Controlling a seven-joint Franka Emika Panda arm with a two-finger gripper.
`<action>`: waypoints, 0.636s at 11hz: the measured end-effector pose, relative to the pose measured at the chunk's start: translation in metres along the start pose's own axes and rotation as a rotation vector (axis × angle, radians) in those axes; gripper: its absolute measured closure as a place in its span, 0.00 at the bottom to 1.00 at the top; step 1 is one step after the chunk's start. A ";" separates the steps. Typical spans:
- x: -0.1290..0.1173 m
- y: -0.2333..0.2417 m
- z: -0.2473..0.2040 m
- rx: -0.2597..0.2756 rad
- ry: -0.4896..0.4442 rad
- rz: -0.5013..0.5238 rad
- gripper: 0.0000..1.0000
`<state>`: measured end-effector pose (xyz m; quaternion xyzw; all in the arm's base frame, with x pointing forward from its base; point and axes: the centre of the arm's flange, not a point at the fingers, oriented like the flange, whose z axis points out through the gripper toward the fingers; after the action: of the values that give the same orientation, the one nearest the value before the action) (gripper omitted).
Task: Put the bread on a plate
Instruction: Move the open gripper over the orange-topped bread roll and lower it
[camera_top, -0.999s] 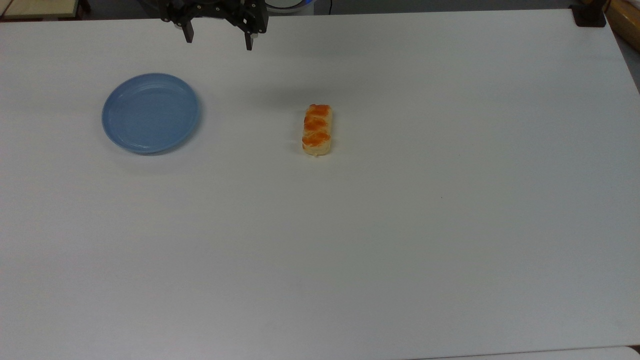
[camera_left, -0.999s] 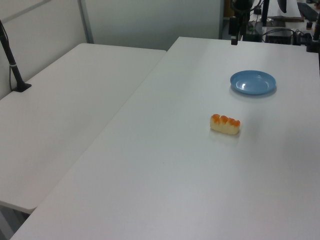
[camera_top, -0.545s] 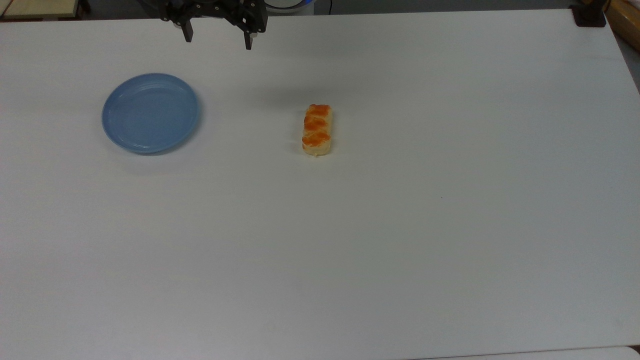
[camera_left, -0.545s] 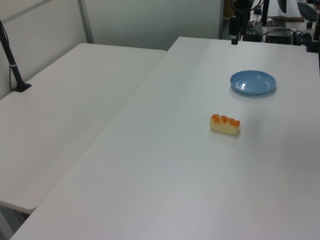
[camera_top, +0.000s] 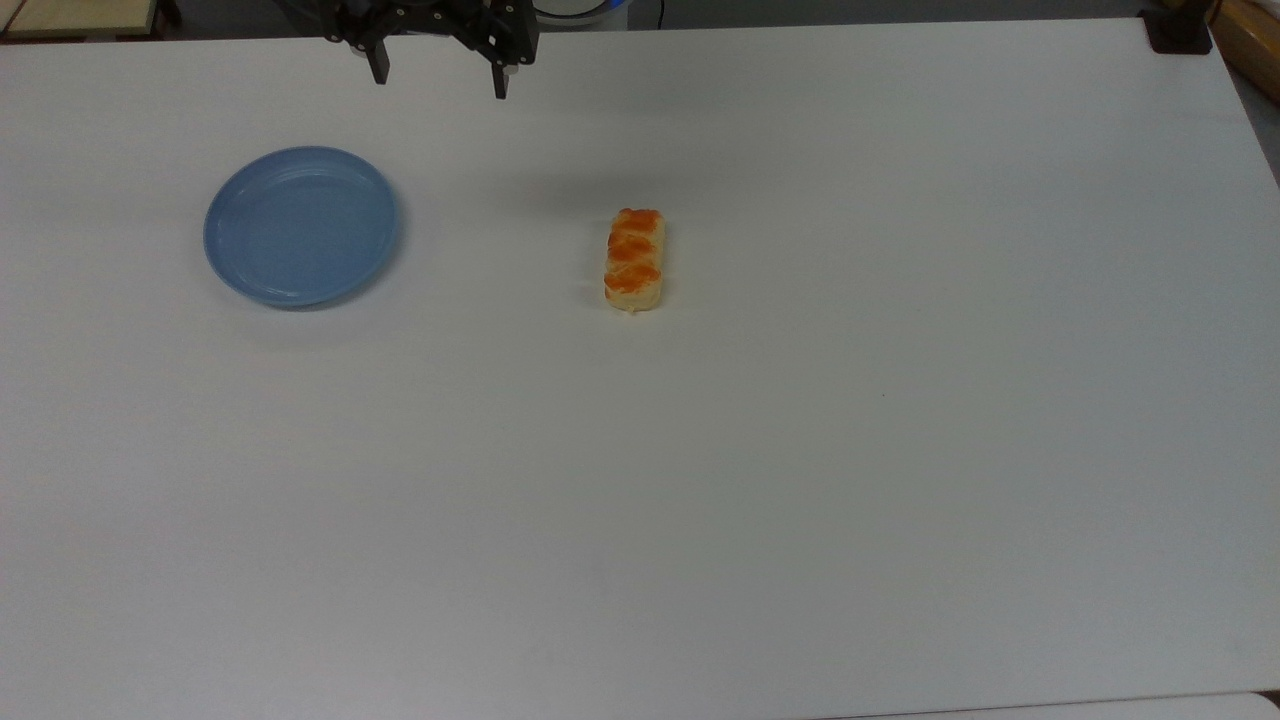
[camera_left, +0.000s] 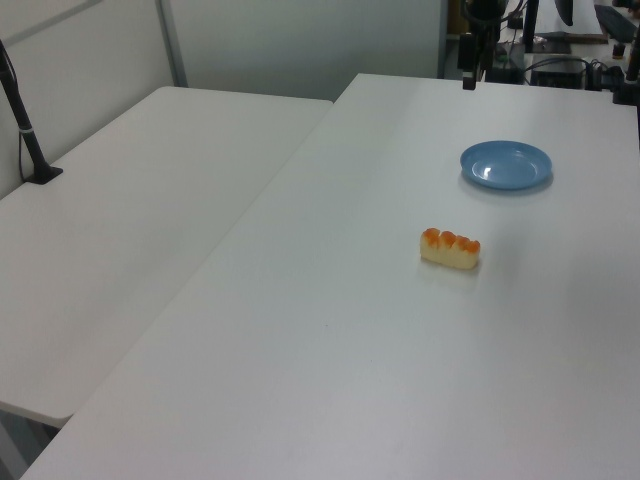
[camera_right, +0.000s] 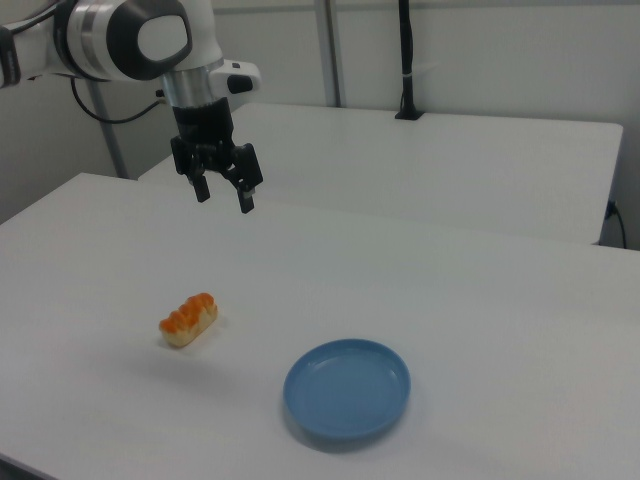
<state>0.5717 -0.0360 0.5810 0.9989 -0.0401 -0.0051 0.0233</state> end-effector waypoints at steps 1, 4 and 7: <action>0.000 -0.006 0.002 0.000 -0.005 -0.010 0.00; -0.006 -0.047 0.025 0.001 -0.049 -0.079 0.00; -0.007 -0.082 0.054 0.002 -0.036 -0.079 0.00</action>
<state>0.5703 0.0441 0.5232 0.9995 -0.0011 -0.0240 0.0216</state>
